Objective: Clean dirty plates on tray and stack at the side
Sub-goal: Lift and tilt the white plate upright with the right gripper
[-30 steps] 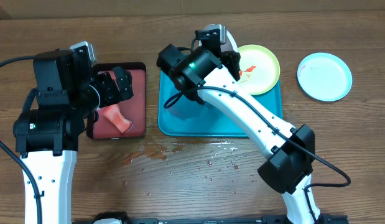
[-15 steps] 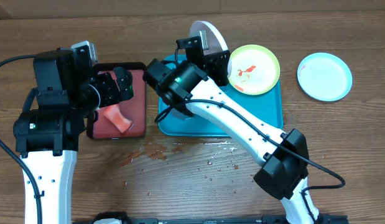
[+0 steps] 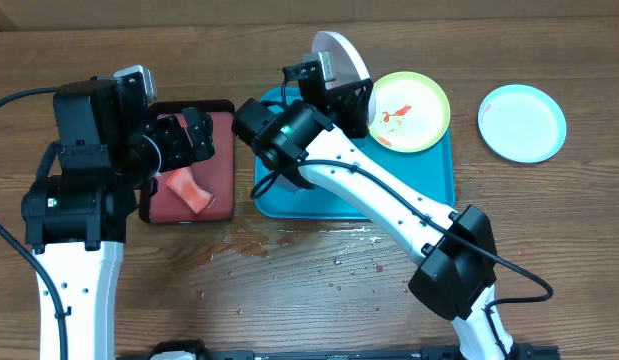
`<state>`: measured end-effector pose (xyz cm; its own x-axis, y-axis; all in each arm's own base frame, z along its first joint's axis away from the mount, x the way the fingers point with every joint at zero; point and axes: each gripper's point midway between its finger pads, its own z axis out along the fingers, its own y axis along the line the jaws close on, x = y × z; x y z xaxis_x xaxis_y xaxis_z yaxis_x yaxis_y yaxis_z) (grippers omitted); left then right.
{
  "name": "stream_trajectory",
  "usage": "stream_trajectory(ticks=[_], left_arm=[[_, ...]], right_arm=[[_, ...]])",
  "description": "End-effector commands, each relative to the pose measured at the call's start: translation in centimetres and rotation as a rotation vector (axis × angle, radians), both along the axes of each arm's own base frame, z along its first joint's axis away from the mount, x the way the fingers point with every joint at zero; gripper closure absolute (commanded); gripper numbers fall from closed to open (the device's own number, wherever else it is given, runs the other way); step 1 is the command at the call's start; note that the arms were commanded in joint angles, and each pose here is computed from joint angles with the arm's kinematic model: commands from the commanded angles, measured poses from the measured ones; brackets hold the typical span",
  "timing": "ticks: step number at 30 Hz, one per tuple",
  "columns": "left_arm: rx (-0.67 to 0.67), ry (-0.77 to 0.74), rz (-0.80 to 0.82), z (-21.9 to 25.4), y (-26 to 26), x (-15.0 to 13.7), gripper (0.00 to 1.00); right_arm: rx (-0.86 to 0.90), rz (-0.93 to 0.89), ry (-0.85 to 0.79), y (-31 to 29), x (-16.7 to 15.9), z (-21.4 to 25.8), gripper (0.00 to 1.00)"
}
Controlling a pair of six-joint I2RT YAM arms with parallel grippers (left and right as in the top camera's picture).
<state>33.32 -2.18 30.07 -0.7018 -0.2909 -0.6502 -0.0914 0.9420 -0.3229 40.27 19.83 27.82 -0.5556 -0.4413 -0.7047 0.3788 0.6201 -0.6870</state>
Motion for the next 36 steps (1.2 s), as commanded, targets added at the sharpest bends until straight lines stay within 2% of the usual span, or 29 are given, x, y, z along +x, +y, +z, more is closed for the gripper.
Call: stream_trajectory(ticks=[1, 5, 8, 12, 16, 19, 22, 25, 27, 32, 36], left_arm=[[0.013, -0.024, -0.031, 0.7, -0.3, -0.2, 0.00], [0.013, -0.029, -0.030, 0.8, -0.3, -0.1, 0.00], [0.013, -0.020, -0.030, 0.6, -0.3, -0.2, 0.00], [0.013, -0.024, -0.031, 0.7, -0.3, -0.2, 0.00], [0.013, -0.016, -0.031, 0.6, -0.3, -0.3, 0.00], [0.013, -0.024, -0.031, 0.7, -0.3, -0.2, 0.00], [0.013, -0.019, -0.031, 0.6, -0.3, -0.3, 0.00], [0.018, -0.018, -0.035, 0.6, -0.3, -0.3, 0.00], [0.018, -0.020, -0.035, 0.6, -0.3, -0.3, 0.00], [0.019, -0.013, -0.035, 0.5, -0.2, -0.4, 0.00], [0.018, -0.009, -0.036, 0.4, -0.3, -0.3, 0.00]], right_arm=[[0.035, -0.001, 0.011, -0.4, -0.4, 0.3, 0.96], [0.041, -0.024, -0.043, -1.0, 0.2, 1.0, 0.96], [0.109, 0.012, 0.109, 0.1, 0.0, -1.7, 0.96], [0.030, -0.022, -0.017, -1.1, 0.6, 0.5, 0.96], [0.042, 0.035, 0.158, 0.2, 0.2, -1.9, 0.96], [0.014, 0.002, 0.045, -0.4, 0.5, -0.4, 0.96], [0.056, 0.040, 0.159, 0.5, 0.3, -2.2, 0.96], [0.046, 0.027, 0.133, 0.2, 0.3, -2.1, 0.96], [0.132, 0.014, 0.175, -0.1, 0.9, -3.5, 0.96], [0.495, -0.047, 0.457, -1.7, 1.5, -9.8, 0.96], [0.779, -0.113, 0.559, -3.5, 2.8, -12.3, 0.96]])
